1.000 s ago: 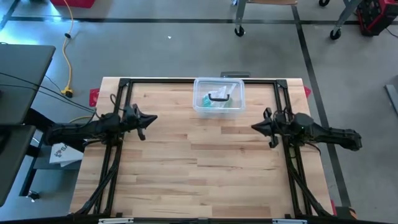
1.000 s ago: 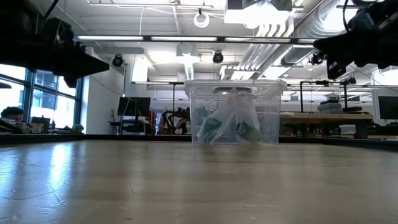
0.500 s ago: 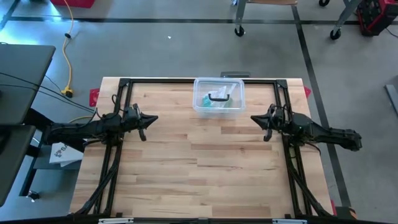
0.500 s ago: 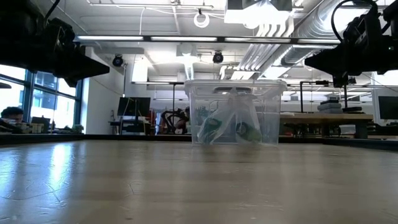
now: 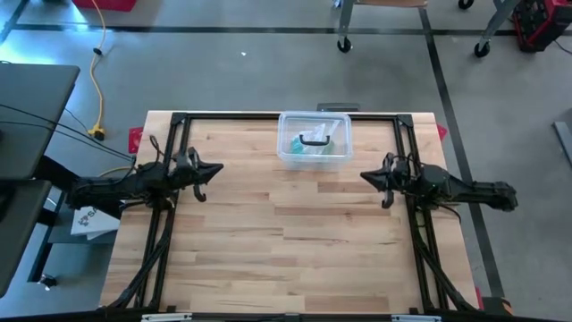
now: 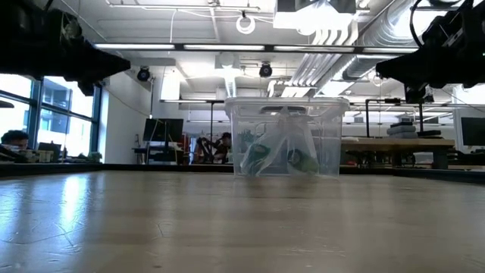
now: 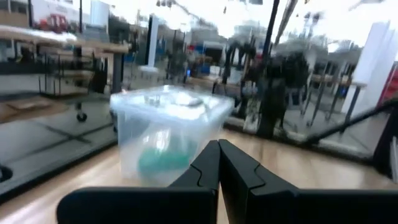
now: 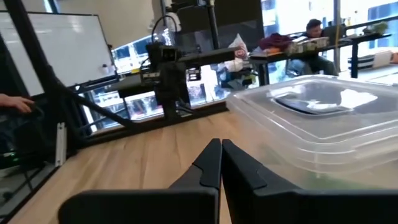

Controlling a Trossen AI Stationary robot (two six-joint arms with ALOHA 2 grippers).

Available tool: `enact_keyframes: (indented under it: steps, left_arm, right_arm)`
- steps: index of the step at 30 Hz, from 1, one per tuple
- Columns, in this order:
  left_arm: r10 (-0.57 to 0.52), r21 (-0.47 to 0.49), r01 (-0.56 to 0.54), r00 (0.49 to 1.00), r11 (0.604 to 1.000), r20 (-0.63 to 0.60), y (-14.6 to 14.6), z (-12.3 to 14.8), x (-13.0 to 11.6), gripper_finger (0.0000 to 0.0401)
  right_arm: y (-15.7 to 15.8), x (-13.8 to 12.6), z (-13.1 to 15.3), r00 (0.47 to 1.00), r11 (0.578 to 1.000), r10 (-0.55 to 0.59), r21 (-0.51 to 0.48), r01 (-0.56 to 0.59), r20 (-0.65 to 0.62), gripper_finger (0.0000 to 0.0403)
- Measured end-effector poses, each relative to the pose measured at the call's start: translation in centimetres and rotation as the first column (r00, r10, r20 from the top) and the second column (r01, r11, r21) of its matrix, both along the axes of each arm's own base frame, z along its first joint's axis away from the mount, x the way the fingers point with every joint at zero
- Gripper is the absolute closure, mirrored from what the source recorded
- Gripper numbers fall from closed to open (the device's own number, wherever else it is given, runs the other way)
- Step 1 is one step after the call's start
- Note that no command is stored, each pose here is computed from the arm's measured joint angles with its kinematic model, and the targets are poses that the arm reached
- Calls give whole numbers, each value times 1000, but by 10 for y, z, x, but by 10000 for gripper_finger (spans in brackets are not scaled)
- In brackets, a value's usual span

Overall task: Roll bandage
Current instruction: Return to Home Position

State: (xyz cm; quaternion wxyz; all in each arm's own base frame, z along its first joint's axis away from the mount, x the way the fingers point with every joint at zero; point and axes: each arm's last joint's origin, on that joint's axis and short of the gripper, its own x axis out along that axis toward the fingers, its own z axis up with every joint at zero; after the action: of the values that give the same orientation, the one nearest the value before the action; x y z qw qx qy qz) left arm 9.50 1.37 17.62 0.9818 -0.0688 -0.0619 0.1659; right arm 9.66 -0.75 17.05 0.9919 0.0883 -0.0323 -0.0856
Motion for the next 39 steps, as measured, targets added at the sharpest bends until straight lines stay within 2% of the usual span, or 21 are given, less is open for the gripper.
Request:
enact_keyframes:
  steps: [3,9,22,25,29,32,35,39]
  left_arm:
    - [5,2,-5,999,1000,46,0,5,-1,401]
    - [19,-1,-19,1000,1000,8,1,1,0,401]
    - [21,0,-21,1000,1000,-9,1,-1,0,401]
    - [30,49,-28,999,998,-27,1,-1,0,401]
    - [93,199,-74,992,977,-88,2,-1,0,401]
    - [133,305,-81,979,949,-152,2,-4,0,401]
    - [141,330,-82,977,940,-160,2,-4,0,401]
    - [143,331,-83,977,940,-160,3,-4,0,401]
  right_arm:
    - [2,0,0,1000,1000,20,0,-20,1,403]
    - [7,0,0,994,994,105,-2,-105,-4,403]
    - [7,1,-1,994,994,105,-1,-105,-15,403]
    - [7,1,-1,995,995,101,-4,-101,-15,403]
    - [6,1,-1,997,993,75,-89,-77,-30,403]
    - [7,1,-1,996,974,68,-211,-77,-50,403]
    - [7,1,-1,996,939,57,-334,-77,-70,403]
    - [7,1,-1,996,913,50,-399,-78,-81,403]
